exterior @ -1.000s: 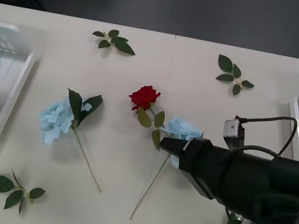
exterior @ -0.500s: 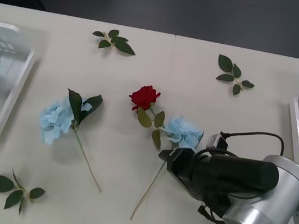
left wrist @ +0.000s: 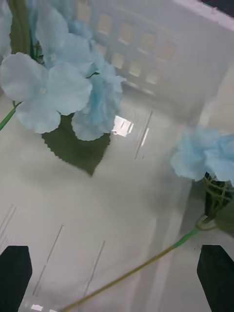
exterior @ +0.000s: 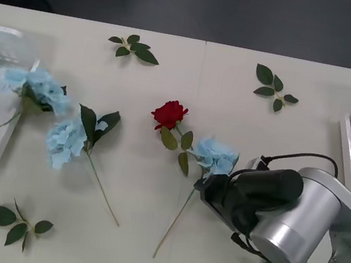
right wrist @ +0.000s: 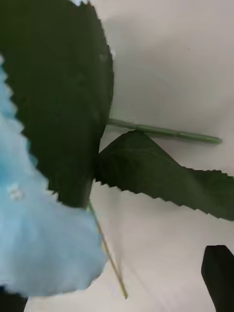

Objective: Put the red flowers into the right box and the blue flowers into the left box

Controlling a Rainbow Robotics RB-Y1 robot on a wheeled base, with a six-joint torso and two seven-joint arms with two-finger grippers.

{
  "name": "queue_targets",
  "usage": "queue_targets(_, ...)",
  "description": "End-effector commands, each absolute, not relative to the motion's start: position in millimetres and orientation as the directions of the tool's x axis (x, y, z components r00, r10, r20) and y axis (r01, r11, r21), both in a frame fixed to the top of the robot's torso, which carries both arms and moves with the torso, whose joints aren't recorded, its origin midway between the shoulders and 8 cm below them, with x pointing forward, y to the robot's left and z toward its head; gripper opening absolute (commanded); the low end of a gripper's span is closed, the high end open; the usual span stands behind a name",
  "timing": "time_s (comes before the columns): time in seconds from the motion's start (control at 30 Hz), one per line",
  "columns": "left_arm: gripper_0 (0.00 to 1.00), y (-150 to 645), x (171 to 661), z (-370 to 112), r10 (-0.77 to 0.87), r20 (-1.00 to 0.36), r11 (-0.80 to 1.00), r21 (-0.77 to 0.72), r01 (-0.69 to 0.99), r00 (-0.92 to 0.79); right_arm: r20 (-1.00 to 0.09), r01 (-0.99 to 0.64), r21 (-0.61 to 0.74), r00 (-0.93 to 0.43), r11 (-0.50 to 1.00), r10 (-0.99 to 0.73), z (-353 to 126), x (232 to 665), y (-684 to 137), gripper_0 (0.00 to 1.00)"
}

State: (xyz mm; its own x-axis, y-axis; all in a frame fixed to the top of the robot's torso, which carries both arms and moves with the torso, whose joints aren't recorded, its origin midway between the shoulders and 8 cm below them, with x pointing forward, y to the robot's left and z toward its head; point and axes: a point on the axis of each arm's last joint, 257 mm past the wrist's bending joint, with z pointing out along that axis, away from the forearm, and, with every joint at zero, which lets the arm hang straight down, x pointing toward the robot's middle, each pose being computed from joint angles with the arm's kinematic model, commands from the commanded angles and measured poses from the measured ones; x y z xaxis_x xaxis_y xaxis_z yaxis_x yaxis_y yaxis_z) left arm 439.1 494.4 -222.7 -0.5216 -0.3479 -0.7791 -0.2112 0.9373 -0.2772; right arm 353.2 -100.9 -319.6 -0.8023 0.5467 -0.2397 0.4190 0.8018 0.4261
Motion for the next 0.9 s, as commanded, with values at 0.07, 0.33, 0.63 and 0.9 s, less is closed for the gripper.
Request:
queue_targets(0.07, 1.00, 482.6, 431.2, -200.1, -0.470, -0.746, 0.883, -0.394, -0.255, -0.473, -0.220, 0.429, 0.435, -0.802, 0.792, 0.555, -314.6, 356.2, -86.9, 1.00)
queue_targets(0.33, 1.00, 424.8, 419.0, -189.5, -0.516, -0.701, 0.851, -0.485, -0.202, -0.492, -0.210, 0.441, 0.439, -0.797, 0.783, 0.566, -312.5, 374.3, -67.8, 1.00)
queue_targets(0.63, 1.00, 345.2, 404.1, -187.1, -0.530, -0.600, 0.804, -0.580, -0.132, -0.599, -0.209, 0.461, 0.411, -0.792, 0.787, 0.574, -314.5, 390.5, -54.8, 1.00)
queue_targets(0.9, 1.00, 289.7, 389.1, -201.8, -0.666, -0.368, 0.649, -0.714, -0.262, -0.649, -0.202, 0.471, 0.391, -0.794, 0.790, 0.573, -323.7, 391.4, -54.1, 1.00)
